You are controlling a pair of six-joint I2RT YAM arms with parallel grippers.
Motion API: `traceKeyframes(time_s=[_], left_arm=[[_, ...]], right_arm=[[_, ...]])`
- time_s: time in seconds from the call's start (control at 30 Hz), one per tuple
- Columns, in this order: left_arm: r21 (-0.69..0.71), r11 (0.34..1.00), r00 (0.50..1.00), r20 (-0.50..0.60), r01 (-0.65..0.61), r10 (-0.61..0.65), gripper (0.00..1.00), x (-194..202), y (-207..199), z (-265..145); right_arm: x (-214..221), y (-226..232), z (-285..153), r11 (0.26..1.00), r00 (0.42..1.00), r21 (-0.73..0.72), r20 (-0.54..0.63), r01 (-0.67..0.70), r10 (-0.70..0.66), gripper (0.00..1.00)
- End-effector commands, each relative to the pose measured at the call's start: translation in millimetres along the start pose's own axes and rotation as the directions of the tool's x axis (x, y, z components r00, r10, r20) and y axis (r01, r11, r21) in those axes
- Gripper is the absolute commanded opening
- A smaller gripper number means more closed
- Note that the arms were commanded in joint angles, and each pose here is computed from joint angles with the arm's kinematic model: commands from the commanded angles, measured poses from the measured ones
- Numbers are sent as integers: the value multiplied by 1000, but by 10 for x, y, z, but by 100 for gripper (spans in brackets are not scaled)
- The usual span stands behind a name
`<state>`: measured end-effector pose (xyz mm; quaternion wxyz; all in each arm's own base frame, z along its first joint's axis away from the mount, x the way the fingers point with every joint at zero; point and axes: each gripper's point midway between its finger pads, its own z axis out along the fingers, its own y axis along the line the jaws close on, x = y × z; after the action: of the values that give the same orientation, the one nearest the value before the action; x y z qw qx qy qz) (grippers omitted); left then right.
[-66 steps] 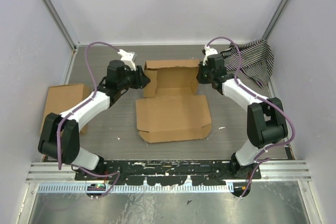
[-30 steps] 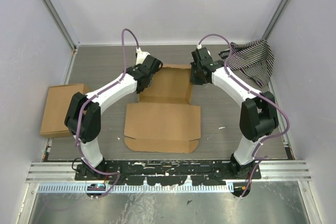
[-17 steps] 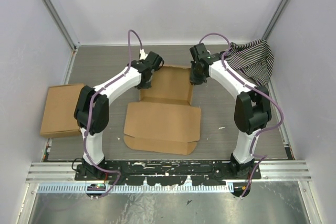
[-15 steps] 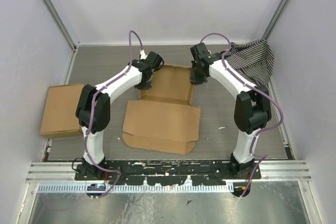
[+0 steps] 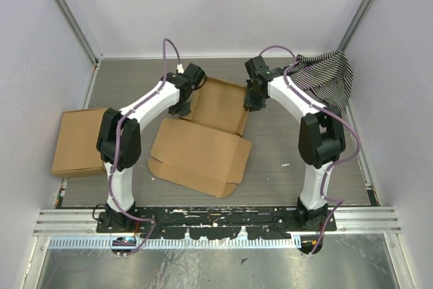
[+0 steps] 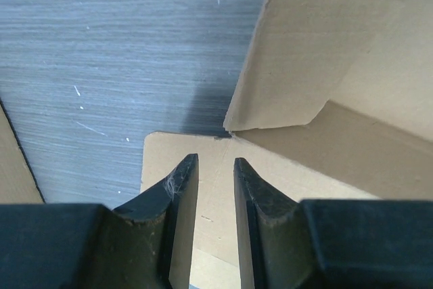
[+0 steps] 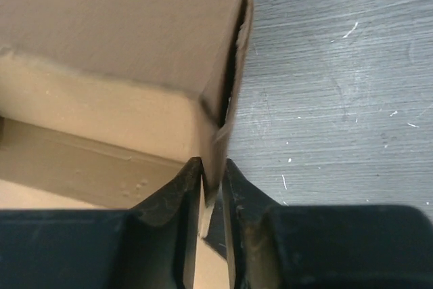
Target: Fold the paper box
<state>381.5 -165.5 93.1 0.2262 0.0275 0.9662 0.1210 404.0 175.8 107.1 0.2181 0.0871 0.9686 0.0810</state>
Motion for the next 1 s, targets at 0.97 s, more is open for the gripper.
traceKeyframes(time_s=[0.97], left_arm=[[422,895,990,-68,142,-125,57,-771,-418,303]], right_arm=[[110,17,508,1000,995,13,-96,-1,2,50]])
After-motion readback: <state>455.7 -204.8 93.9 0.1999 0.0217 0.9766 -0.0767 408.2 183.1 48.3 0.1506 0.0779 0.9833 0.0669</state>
